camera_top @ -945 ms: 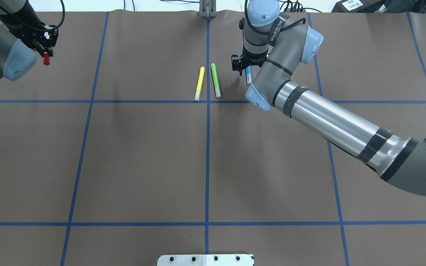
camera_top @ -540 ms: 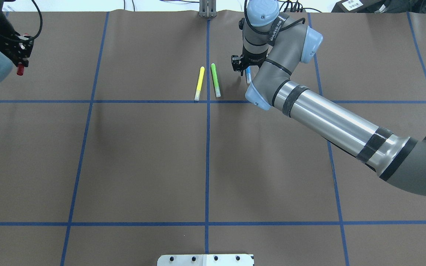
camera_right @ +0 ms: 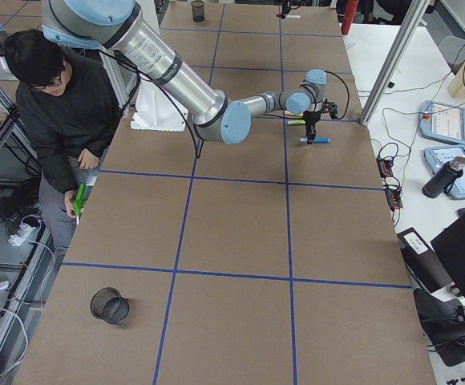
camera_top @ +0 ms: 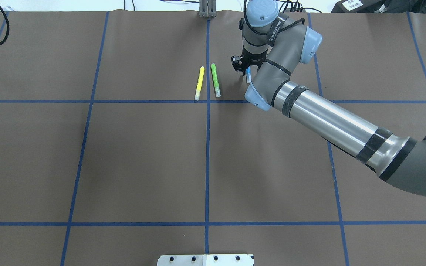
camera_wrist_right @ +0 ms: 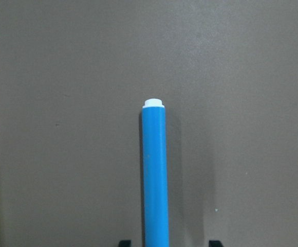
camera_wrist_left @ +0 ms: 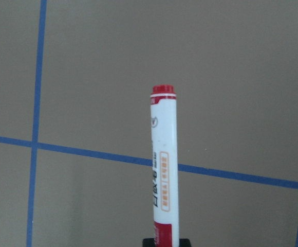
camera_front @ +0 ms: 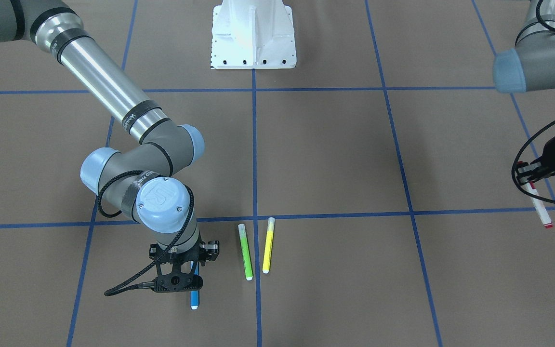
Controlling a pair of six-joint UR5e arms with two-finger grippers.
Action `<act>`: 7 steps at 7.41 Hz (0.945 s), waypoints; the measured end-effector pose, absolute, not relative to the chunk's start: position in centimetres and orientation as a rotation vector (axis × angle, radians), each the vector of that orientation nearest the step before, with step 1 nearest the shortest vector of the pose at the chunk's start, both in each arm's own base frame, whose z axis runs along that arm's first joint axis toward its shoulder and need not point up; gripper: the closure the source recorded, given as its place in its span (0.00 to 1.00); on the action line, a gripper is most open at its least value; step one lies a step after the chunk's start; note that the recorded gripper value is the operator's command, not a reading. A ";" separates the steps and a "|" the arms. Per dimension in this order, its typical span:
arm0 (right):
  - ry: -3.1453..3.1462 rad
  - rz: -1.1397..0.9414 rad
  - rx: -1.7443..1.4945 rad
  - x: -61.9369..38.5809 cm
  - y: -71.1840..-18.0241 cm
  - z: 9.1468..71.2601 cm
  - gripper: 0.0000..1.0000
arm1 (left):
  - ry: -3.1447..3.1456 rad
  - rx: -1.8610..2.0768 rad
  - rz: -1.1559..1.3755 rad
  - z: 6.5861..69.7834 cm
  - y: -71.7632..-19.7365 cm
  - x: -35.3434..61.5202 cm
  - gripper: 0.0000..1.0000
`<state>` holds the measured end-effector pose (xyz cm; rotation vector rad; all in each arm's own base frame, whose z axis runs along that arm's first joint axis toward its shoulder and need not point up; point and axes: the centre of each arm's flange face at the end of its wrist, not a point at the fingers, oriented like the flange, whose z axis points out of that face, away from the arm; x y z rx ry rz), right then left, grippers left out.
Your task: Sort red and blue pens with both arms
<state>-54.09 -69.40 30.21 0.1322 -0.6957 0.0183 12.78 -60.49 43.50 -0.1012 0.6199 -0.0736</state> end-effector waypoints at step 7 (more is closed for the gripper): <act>-0.682 0.006 0.154 -55.3 -68.8 29.7 0.55 | 0.620 -0.097 -0.063 43.4 -60.3 12.4 1.00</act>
